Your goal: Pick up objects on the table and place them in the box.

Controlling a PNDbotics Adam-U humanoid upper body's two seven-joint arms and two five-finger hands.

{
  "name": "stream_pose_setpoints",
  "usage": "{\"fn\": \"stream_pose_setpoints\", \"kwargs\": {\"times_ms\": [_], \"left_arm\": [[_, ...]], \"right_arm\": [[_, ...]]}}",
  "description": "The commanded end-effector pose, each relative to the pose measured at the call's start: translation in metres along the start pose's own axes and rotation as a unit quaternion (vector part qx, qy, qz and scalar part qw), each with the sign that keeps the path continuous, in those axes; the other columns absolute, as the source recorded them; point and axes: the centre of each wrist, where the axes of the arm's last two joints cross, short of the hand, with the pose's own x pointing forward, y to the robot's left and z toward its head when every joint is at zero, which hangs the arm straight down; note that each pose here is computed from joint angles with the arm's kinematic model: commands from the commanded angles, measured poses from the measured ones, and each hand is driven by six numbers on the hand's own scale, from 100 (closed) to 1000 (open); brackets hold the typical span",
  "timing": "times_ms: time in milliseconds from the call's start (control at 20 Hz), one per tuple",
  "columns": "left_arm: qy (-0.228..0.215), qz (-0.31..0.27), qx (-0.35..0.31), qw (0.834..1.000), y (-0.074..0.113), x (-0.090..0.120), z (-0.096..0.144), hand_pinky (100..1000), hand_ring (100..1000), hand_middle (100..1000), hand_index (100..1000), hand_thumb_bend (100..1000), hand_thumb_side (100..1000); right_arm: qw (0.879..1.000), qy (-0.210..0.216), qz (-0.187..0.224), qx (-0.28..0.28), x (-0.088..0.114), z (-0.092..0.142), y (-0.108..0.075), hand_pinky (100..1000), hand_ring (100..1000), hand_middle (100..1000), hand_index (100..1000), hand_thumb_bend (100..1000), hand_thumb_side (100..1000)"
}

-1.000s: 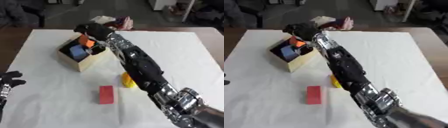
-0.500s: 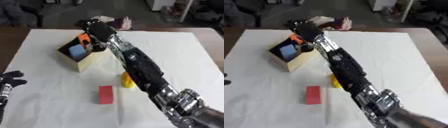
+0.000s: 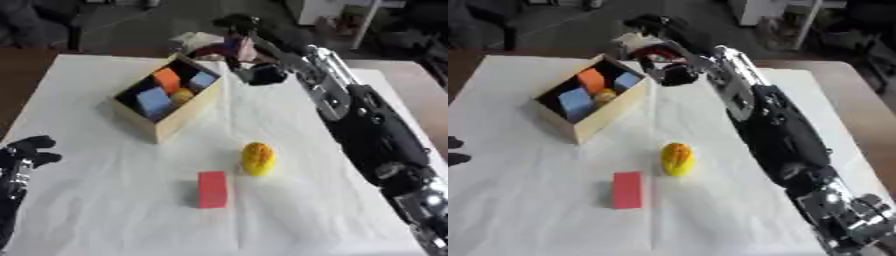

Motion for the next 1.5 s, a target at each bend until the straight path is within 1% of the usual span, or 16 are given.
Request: {"fn": "stream_pose_setpoints", "kwargs": {"times_ms": [50, 100, 150, 250, 300, 450, 550, 700, 850, 1150, 1400, 1500], "left_arm": [[-0.006, -0.017, 0.004, 1.000, 0.008, 0.004, -0.001, 809, 646, 677, 752, 100, 726], [-0.006, -0.018, 0.005, 1.000, 0.008, 0.004, -0.001, 809, 646, 677, 752, 100, 726], [-0.006, -0.018, 0.005, 1.000, 0.009, 0.004, -0.001, 809, 646, 677, 752, 100, 728], [-0.006, -0.019, 0.004, 1.000, 0.009, 0.003, -0.001, 809, 646, 677, 752, 100, 728], [-0.005, -0.019, 0.004, 1.000, 0.009, 0.003, -0.001, 809, 646, 677, 752, 100, 727], [-0.006, -0.020, 0.005, 1.000, 0.009, 0.004, -0.001, 809, 647, 678, 753, 100, 726], [-0.006, -0.020, 0.006, 1.000, 0.009, 0.004, -0.001, 809, 647, 678, 753, 100, 729], [-0.006, -0.018, 0.004, 1.000, 0.008, 0.004, -0.001, 808, 647, 678, 753, 100, 729], [-0.007, -0.017, 0.004, 1.000, 0.008, 0.004, -0.002, 808, 647, 678, 753, 100, 729], [-0.006, -0.017, 0.003, 1.000, 0.007, 0.004, -0.002, 808, 647, 679, 753, 100, 730], [-0.006, -0.016, 0.002, 1.000, 0.007, 0.004, -0.002, 807, 647, 679, 754, 100, 730], [-0.007, -0.016, 0.003, 1.000, 0.007, 0.004, -0.002, 808, 648, 679, 754, 100, 729]], "right_arm": [[0.997, -0.050, 0.024, 0.058, 0.010, 0.024, -0.029, 788, 804, 891, 974, 100, 148], [0.994, -0.060, 0.023, 0.087, 0.012, 0.031, -0.028, 790, 807, 891, 973, 100, 160], [0.990, -0.068, 0.020, 0.122, 0.013, 0.038, -0.022, 793, 810, 890, 973, 100, 200], [0.980, -0.076, 0.007, 0.186, 0.014, 0.048, -0.007, 769, 787, 883, 967, 100, 208], [0.975, -0.076, 0.003, 0.211, 0.013, 0.052, -0.001, 778, 797, 889, 967, 100, 214], [0.964, -0.067, 0.017, 0.258, 0.013, 0.059, 0.013, 816, 827, 900, 967, 100, 222], [0.960, -0.063, 0.038, 0.270, 0.014, 0.059, 0.020, 838, 846, 906, 967, 100, 233], [0.956, -0.060, 0.064, 0.280, 0.015, 0.054, 0.030, 846, 853, 908, 966, 100, 236], [0.952, -0.062, 0.078, 0.289, 0.014, 0.049, 0.042, 843, 851, 906, 962, 100, 262], [0.946, -0.070, 0.080, 0.306, 0.012, 0.045, 0.063, 833, 843, 899, 957, 100, 291], [0.945, -0.072, 0.077, 0.310, 0.011, 0.042, 0.072, 825, 836, 890, 952, 100, 303], [0.943, -0.074, 0.076, 0.316, 0.011, 0.040, 0.077, 821, 833, 888, 949, 100, 311]]}}
